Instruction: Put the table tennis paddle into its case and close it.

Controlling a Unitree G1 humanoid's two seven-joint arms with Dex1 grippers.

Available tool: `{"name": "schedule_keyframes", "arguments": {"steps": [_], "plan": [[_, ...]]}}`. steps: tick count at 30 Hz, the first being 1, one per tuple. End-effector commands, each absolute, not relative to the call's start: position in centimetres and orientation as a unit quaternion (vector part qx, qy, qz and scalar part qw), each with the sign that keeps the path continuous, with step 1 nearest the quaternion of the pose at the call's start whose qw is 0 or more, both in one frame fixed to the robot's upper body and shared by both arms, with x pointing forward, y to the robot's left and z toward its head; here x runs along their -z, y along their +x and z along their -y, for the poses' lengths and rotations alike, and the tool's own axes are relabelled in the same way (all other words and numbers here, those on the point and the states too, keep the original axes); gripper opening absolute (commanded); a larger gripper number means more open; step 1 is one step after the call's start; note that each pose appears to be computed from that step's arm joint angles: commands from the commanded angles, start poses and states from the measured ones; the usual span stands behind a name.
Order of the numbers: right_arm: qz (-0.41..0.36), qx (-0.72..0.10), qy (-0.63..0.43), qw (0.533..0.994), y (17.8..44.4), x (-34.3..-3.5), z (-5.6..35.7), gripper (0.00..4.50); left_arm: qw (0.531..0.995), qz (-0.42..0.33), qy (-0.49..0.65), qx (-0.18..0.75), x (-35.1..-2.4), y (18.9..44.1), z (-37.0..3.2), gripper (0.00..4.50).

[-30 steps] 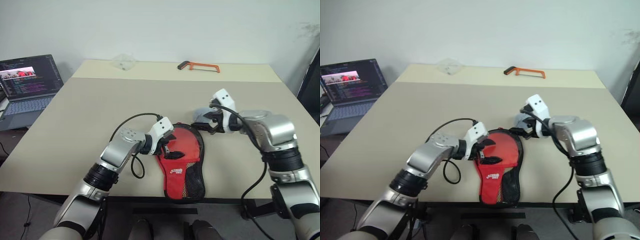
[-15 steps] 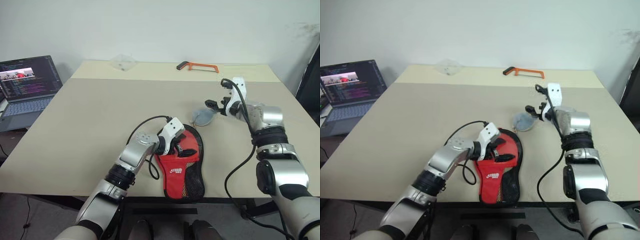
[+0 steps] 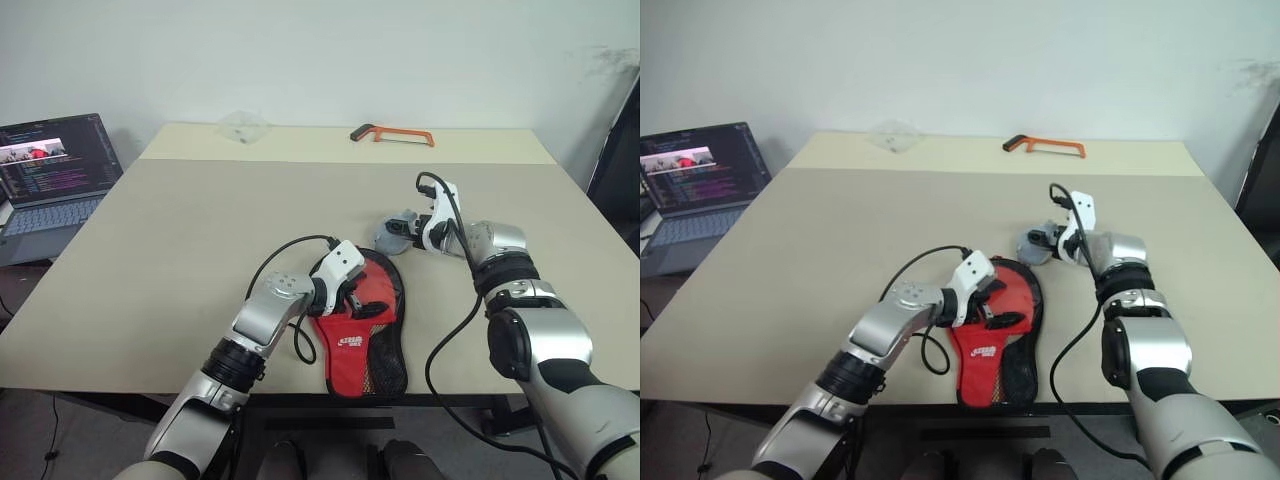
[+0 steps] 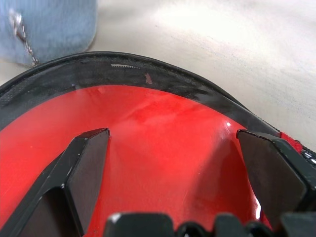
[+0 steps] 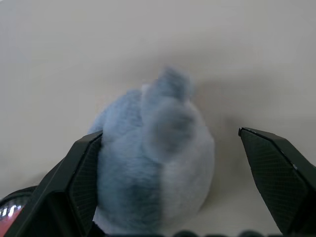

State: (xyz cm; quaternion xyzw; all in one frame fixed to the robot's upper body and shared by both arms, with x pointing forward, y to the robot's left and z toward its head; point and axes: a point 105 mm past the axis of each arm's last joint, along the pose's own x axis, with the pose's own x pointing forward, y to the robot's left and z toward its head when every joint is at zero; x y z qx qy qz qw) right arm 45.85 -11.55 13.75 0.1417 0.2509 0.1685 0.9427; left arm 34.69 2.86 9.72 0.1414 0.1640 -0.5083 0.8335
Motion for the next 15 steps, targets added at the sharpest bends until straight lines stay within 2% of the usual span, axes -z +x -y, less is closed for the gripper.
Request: {"name": "schedule_keyframes", "arguments": {"steps": [1, 8, 10, 15], "plan": [[-0.240, -0.163, 0.162, 0.943, 46.1, -14.6, 11.5, 3.89, 0.830, -0.205, 0.142, 0.499, -7.7, 34.2, -3.3, 4.50], [-0.184, -0.158, 0.151, 0.958, 46.7, -17.0, 12.3, 1.54, 0.826, -0.219, 0.139, 0.500, -6.9, 34.2, -2.8, 4.50], [-0.167, -0.143, 0.108, 0.969, 46.9, -17.7, 13.6, 0.96, 0.824, -0.226, 0.142, 0.500, -6.4, 34.1, -2.8, 4.50], [-0.150, -0.147, -0.025, 0.977, 46.4, -18.6, 16.1, 0.20, 0.822, -0.241, 0.135, 0.497, -5.5, 34.0, -2.7, 4.50]]}}
